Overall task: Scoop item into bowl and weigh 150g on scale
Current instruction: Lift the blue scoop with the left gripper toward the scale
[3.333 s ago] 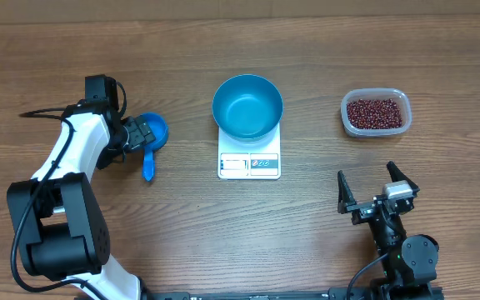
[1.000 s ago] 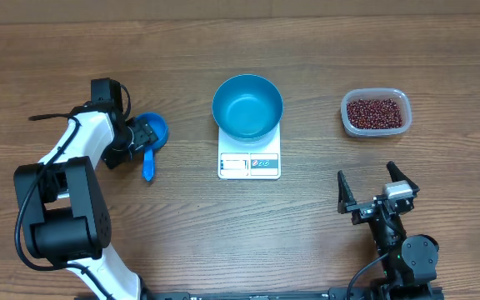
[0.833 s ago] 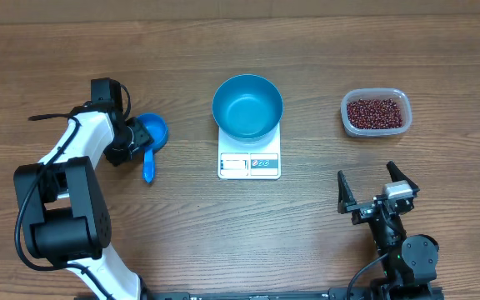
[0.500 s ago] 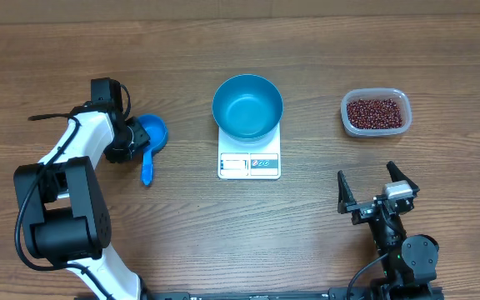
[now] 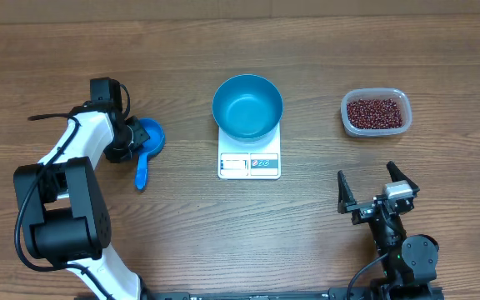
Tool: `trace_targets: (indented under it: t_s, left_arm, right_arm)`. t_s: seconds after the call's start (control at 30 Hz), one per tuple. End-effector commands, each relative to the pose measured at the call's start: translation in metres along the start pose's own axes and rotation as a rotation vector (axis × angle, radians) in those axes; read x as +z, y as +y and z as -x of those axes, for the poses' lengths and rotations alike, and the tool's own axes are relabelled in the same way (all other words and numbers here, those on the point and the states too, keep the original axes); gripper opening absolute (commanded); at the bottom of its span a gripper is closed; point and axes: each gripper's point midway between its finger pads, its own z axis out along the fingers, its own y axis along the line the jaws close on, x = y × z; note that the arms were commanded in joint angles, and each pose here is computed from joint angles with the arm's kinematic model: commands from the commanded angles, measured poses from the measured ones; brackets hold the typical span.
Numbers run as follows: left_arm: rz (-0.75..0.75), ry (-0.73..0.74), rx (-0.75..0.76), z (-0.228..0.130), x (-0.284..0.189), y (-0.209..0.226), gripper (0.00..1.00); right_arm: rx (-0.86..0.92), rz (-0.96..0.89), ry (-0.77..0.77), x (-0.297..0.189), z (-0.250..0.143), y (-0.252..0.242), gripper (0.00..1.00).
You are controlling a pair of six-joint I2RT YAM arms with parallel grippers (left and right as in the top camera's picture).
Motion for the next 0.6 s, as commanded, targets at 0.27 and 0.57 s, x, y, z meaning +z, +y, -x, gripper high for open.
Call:
trace_targets:
  t_s: [0.27,0.57]
  left_arm:
    - [0.081,0.024,0.004,0.005,-0.021,0.008,0.04]
    - [0.116,-0.010,0.007,0.023,-0.071,0.006,0.04]
  right_arm:
    - [-0.015,0.002,-0.002,0.000,-0.002,0.000,1.00]
    - [-0.015,0.002,-0.002,0.000,-0.002,0.000,1.00]
